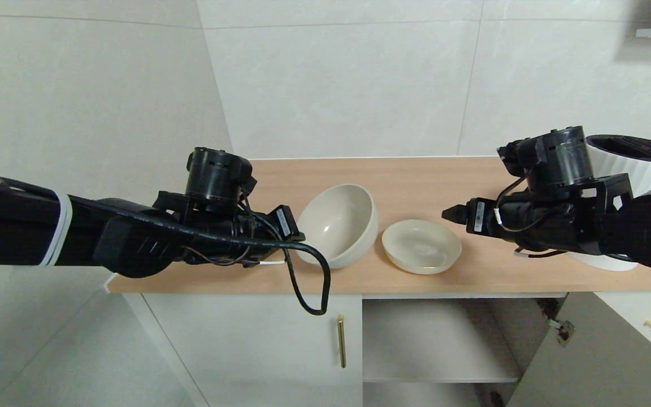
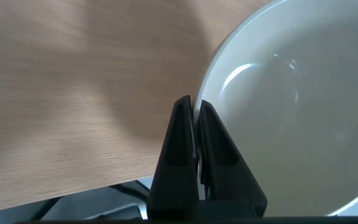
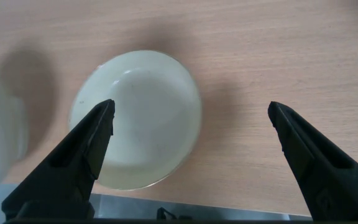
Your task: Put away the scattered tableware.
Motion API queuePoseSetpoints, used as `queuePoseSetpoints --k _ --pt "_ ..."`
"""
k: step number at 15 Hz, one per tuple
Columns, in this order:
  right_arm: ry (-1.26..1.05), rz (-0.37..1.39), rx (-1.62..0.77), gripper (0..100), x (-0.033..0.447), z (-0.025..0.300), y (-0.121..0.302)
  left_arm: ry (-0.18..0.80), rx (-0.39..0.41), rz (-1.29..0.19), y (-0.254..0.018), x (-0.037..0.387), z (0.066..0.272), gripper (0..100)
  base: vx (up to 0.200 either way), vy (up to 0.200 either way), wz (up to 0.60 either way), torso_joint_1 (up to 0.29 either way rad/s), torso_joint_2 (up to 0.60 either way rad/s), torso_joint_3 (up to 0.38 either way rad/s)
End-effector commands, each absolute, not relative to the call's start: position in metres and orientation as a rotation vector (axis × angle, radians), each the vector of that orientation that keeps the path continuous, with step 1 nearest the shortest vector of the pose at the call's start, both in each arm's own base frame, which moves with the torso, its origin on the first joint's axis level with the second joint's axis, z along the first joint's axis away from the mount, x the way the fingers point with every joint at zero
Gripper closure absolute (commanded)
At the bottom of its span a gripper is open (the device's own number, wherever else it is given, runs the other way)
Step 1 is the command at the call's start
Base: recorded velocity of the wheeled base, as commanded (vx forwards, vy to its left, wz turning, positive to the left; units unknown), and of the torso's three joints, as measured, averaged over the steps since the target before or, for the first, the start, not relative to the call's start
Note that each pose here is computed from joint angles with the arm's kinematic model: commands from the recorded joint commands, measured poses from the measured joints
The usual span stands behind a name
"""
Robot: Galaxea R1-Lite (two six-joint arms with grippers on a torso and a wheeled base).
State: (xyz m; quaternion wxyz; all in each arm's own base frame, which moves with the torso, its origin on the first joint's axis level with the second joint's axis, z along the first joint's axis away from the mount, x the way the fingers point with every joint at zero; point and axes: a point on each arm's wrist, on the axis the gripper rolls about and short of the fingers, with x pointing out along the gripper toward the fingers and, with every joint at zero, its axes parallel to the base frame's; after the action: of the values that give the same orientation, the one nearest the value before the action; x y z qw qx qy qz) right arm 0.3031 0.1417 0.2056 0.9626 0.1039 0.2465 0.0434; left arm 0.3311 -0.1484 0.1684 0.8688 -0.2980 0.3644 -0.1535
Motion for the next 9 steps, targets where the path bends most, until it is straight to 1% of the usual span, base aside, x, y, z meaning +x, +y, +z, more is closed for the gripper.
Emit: queuePoseSetpoints --k 1,3,5,9 --pt "0.517 0.055 0.184 0 0.309 0.196 0.144 0.746 -0.628 -0.331 -0.147 0.327 0.176 100 0.000 0.000 0.00 0.000 0.00 0.000" --pt "0.537 0.040 0.147 0 0.314 0.186 0.146 0.736 -0.630 -0.336 -0.145 0.324 0.180 100 0.000 0.000 0.00 0.000 0.00 0.000" --pt "0.561 0.035 0.132 0 0.319 0.176 0.149 0.737 -0.630 -0.335 -0.145 0.323 0.180 100 0.000 0.000 0.00 0.000 0.00 0.000" --pt "0.582 0.034 0.124 0 0.323 0.167 0.152 0.740 -0.628 -0.337 -0.146 0.322 0.180 100 0.000 0.000 0.00 0.000 0.00 0.000"
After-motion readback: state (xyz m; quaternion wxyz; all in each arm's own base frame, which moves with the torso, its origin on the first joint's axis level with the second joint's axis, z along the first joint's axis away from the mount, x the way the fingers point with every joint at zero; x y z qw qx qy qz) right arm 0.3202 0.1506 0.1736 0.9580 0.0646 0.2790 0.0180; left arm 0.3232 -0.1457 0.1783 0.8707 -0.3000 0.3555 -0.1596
